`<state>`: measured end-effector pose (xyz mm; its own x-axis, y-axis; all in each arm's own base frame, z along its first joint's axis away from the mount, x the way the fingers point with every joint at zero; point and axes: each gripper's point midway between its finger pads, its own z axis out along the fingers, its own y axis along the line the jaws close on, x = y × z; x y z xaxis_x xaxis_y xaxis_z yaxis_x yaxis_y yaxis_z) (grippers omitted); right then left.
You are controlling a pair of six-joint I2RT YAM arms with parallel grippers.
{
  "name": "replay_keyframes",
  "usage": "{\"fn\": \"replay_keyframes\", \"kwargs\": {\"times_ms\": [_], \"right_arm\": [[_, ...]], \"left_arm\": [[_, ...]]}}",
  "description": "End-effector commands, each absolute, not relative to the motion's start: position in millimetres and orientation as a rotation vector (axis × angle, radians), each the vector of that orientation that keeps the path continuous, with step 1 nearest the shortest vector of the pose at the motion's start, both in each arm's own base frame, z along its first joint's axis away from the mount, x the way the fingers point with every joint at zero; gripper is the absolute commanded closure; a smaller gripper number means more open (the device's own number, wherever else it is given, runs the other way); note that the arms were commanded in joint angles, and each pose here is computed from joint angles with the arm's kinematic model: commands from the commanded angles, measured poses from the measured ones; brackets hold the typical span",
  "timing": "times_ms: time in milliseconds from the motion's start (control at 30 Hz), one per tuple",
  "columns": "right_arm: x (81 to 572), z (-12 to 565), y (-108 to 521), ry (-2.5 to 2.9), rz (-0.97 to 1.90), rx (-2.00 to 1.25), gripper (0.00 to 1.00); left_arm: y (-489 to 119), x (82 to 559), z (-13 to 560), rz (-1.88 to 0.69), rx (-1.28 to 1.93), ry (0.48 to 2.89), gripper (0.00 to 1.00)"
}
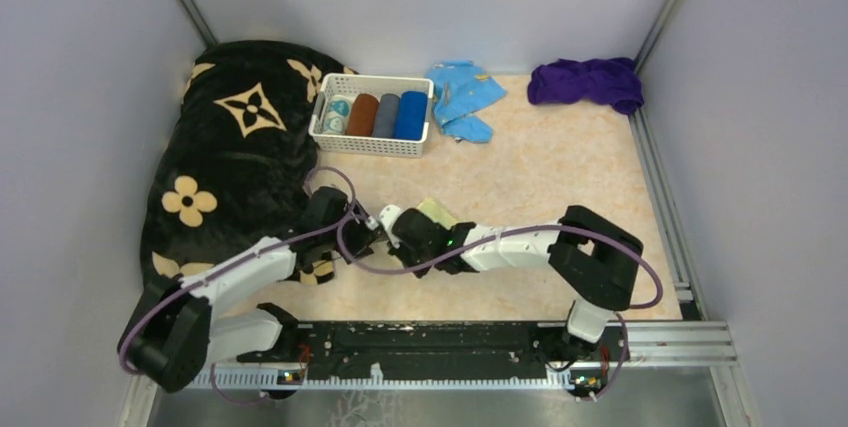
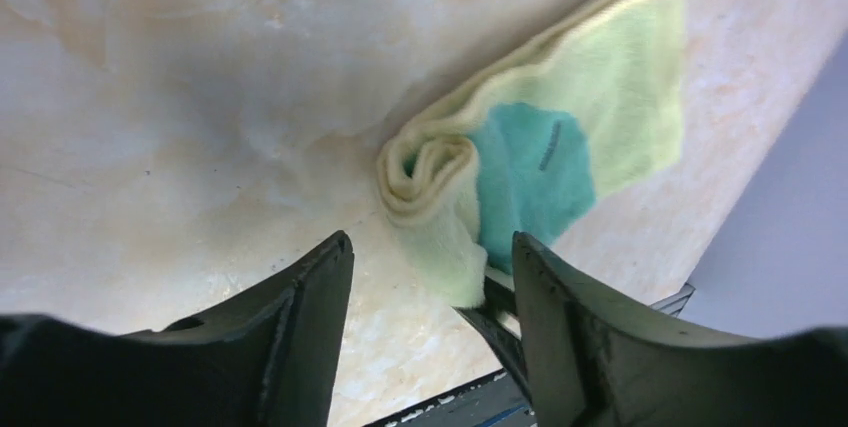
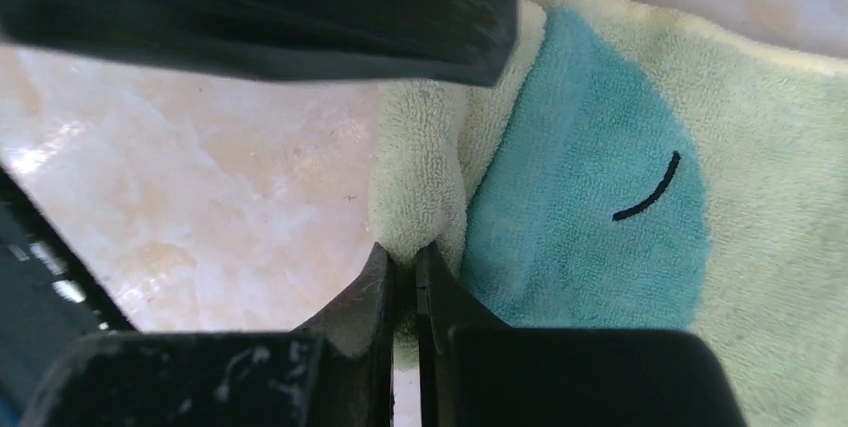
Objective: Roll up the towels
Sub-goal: Roll the towel at the center of the board.
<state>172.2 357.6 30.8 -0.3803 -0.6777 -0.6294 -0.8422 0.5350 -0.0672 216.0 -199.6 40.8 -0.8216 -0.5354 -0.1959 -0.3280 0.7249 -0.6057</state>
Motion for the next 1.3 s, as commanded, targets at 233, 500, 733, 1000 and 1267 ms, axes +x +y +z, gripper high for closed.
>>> {"fn": "replay_keyframes", "kwargs": {"times_ms": [233,500,733,1000,1267], "right_arm": [[160.0,71.5,373.3,2.284,1.542,-0.846,1.0],[179.5,50.4,351.2,2.424,1.68,-0.583,1.0],[181.2,34.1,342.7,2.514,1.638,-0.487,1.0],[187.2,40.9,329.3,2.508,1.42,-0.517,0.85],[203.8,78.4,310.9,2.362,0.763,-0.725,0.57]], "left_arm": [[-188.8,201.9,74.8,-0.917,-0.509,2.402,0.28],[-211.1,205.5,70.0,-1.066,-0.475,2.392,0.28],[-223.3,221.3,54.1,-1.049,-0.46,2.44,0.3],[-226.4,221.3,23.4,-0.969,-0.472,2.568,0.46],[-223.3,216.6,6.7,-0.822,-0.445,2.666,0.57]]}}
